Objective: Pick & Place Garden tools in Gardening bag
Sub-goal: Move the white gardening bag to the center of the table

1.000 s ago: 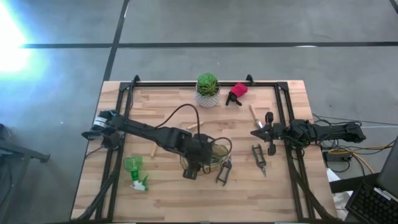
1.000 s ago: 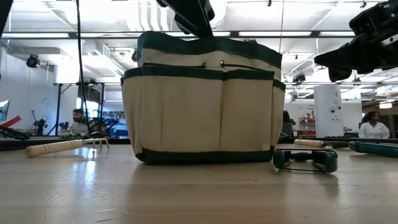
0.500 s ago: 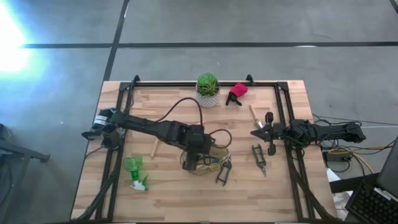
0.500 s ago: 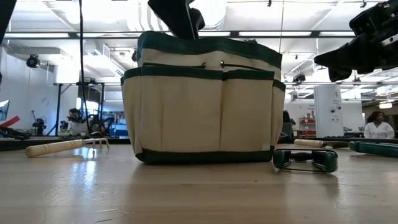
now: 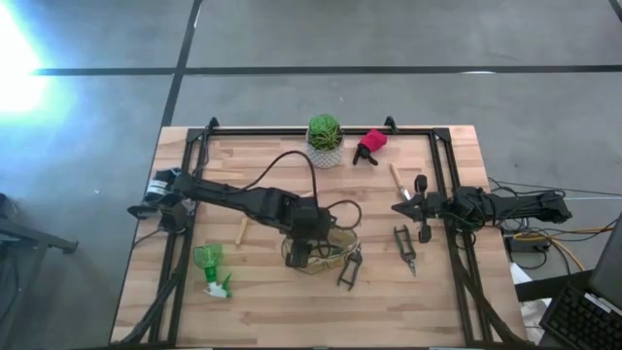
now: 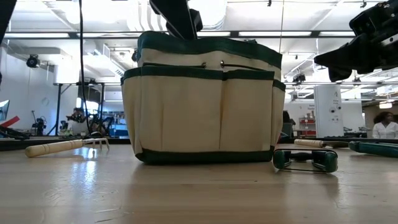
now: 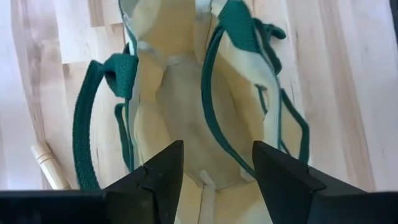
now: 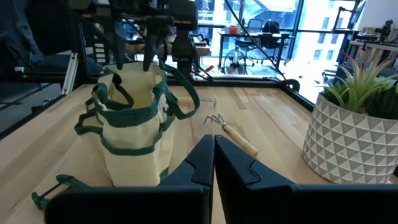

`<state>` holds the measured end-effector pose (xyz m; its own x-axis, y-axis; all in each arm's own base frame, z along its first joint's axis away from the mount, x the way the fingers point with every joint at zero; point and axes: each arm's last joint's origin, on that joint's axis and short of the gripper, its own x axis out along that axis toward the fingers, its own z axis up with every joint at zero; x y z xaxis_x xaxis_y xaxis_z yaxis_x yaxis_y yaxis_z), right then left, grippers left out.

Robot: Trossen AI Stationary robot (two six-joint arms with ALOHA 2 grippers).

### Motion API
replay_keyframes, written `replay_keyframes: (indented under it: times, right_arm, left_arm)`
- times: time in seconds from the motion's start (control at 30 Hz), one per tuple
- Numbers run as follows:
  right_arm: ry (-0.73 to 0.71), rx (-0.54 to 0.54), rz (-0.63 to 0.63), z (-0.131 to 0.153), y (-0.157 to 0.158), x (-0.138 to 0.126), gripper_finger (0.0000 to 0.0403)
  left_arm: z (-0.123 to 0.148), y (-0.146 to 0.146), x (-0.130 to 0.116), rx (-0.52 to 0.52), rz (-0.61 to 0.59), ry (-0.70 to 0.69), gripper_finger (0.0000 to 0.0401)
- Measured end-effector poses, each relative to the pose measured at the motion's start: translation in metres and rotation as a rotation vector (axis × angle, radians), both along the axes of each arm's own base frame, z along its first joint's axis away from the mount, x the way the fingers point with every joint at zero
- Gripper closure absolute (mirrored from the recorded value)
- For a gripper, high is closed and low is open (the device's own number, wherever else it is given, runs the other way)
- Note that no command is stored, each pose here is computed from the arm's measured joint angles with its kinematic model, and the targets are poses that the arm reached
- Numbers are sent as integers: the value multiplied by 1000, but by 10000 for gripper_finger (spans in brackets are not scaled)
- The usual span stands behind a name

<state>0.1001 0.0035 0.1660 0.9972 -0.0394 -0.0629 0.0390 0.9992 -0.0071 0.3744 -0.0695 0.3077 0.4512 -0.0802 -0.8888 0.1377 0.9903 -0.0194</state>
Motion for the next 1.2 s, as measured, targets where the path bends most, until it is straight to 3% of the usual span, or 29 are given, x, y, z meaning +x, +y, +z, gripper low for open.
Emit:
replay_keyframes:
  times: [1.07, 1.2]
  right_arm:
    - [0, 0, 0, 0, 0, 0, 394]
    - [0, 0, 0, 0, 0, 0, 394]
  left_arm:
    - [-31, 3, -1, -72, 7, 61, 208]
    - [-33, 3, 3, -127, -11, 37, 208]
